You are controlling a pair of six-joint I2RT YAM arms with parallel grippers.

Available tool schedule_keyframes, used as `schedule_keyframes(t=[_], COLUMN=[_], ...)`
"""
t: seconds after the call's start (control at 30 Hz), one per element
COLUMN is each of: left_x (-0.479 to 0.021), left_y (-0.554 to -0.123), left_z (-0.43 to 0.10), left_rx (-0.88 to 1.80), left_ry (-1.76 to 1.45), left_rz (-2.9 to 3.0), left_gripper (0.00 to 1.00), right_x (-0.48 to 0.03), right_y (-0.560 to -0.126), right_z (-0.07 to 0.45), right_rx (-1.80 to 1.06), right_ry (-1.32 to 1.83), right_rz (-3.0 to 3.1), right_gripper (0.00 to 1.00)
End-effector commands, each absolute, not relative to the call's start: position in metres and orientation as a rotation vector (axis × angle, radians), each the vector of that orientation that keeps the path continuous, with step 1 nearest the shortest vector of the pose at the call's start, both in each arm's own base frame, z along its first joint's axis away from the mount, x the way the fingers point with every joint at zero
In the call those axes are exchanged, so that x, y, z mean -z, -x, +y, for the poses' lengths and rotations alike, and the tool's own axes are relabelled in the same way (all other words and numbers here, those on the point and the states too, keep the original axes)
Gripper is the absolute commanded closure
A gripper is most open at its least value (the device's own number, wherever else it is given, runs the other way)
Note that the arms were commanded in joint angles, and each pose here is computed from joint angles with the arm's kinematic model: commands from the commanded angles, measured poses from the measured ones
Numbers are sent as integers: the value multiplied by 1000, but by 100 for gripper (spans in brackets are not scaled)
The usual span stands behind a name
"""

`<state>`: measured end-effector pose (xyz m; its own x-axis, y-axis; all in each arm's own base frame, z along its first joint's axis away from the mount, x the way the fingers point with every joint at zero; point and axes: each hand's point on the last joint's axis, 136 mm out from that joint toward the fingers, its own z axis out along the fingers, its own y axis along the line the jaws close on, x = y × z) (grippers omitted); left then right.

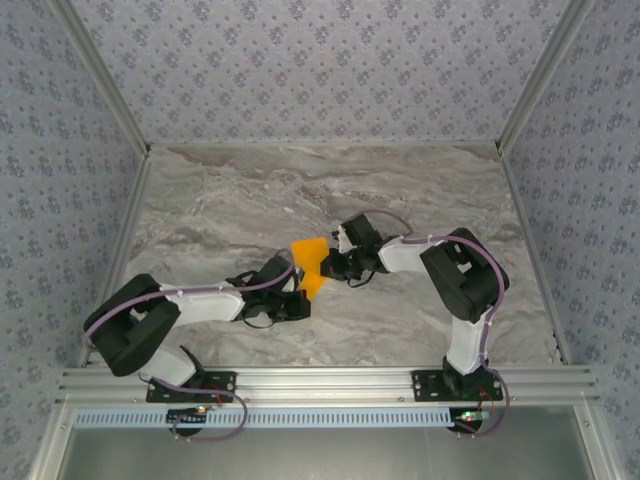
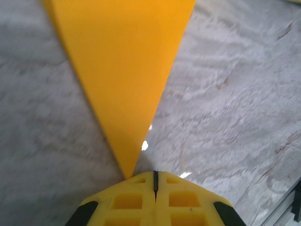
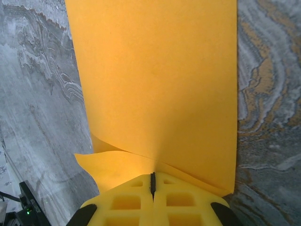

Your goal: Fold a paper plane with a square sheet of paper (pick it up from the middle)

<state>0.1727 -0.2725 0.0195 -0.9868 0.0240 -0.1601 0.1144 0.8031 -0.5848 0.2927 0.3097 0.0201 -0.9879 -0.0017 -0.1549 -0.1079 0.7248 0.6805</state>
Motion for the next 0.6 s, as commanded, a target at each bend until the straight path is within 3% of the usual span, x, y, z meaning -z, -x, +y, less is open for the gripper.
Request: schedule_keyframes(t=[0.0, 0.27, 0.43, 0.57], left_x=[-43, -81, -63, -45], left_y=[-181, -238, -255, -259], left_z=[-273, -285, -282, -273], left_rx=[893, 799, 660, 555], left_ry=[-127, -100, -53, -9], left_rz=[2804, 2627, 2660, 2697], left_gripper=[99, 95, 96, 98], right_x=[5, -43, -49, -44], right_y=[-289, -304, -309, -308], right_z=[288, 289, 269, 260], right_rx=[-981, -1037, -999, -985], right_ry=[-15, -81, -197, -226], right_rz=[2878, 2739, 2695, 2705], right_gripper=[93, 75, 61, 58])
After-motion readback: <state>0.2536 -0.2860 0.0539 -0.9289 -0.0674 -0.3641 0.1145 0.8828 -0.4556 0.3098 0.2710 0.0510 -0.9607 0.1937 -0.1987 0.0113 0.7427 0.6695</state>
